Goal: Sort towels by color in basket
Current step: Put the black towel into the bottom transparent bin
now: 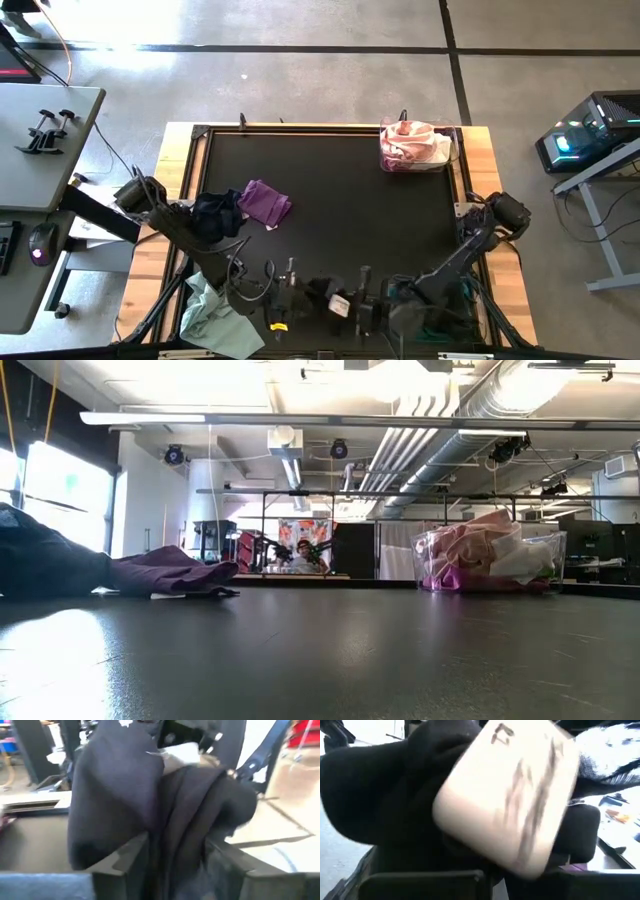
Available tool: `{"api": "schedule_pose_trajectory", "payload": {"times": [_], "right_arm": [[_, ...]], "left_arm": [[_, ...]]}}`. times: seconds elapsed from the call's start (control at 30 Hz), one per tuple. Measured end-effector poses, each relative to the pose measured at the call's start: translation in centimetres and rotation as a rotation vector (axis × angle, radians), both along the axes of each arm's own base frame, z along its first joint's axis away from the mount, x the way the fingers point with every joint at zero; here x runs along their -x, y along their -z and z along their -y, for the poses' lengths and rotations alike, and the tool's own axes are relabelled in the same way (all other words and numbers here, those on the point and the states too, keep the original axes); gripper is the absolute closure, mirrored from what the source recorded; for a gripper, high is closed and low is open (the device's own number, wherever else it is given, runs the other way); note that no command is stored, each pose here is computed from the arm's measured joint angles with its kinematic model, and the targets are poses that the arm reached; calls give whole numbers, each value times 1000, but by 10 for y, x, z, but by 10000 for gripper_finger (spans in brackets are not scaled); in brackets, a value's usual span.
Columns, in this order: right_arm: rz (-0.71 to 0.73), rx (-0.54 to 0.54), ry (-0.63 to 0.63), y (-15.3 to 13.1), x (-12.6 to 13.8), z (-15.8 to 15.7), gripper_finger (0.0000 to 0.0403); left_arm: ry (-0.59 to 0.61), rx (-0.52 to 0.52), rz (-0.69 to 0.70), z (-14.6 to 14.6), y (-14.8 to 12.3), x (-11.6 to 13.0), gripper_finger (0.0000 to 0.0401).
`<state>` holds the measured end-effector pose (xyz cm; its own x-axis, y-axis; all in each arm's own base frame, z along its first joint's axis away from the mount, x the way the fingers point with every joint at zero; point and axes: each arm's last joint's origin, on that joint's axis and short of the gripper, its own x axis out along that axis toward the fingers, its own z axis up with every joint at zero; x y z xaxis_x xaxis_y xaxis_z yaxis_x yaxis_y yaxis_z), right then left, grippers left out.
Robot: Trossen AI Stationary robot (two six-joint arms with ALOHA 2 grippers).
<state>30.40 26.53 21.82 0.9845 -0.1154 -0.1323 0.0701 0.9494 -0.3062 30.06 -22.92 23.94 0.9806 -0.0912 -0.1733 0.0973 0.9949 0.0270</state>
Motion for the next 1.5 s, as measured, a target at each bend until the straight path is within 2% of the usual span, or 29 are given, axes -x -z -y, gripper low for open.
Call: {"api": "schedule_pose_trajectory", "payload": {"times": [0.07,0.17,0.23,0.33,0.43,0.63,0.73,0.93,1.03,1.17,1.23,1.37,1.5], "right_arm": [[-16,18,36,1,9,-6,379],[-69,40,49,-2,31,-14,385],[-112,23,40,-12,50,-17,394],[-200,-63,29,-40,81,-17,395],[-407,-216,43,-73,107,-4,396],[-893,-362,304,-114,153,22,398],[-1112,-469,366,-122,171,22,395],[-1427,-629,322,-116,194,0,396],[-1413,-610,280,-105,194,-4,395],[-1274,-519,89,-88,180,-10,395],[-1205,-477,42,-81,172,-9,395],[-1120,-441,105,-70,156,5,395],[-1105,-502,171,-54,143,19,395]], "left_arm": [[-43,-28,-20,2,-2,8,217],[-179,-52,-81,0,-4,23,208],[-256,-54,-132,-2,0,34,207],[-317,0,-178,-2,6,43,206],[-335,38,-201,0,12,47,206],[-346,40,-227,3,23,45,206],[-352,29,-235,3,28,43,206],[-356,12,-247,4,35,41,206],[-356,16,-244,4,35,41,206],[-361,9,-245,2,35,39,206],[-369,10,-245,0,35,37,206],[-382,13,-244,-3,35,34,206],[-394,14,-244,-6,35,32,206]]}}
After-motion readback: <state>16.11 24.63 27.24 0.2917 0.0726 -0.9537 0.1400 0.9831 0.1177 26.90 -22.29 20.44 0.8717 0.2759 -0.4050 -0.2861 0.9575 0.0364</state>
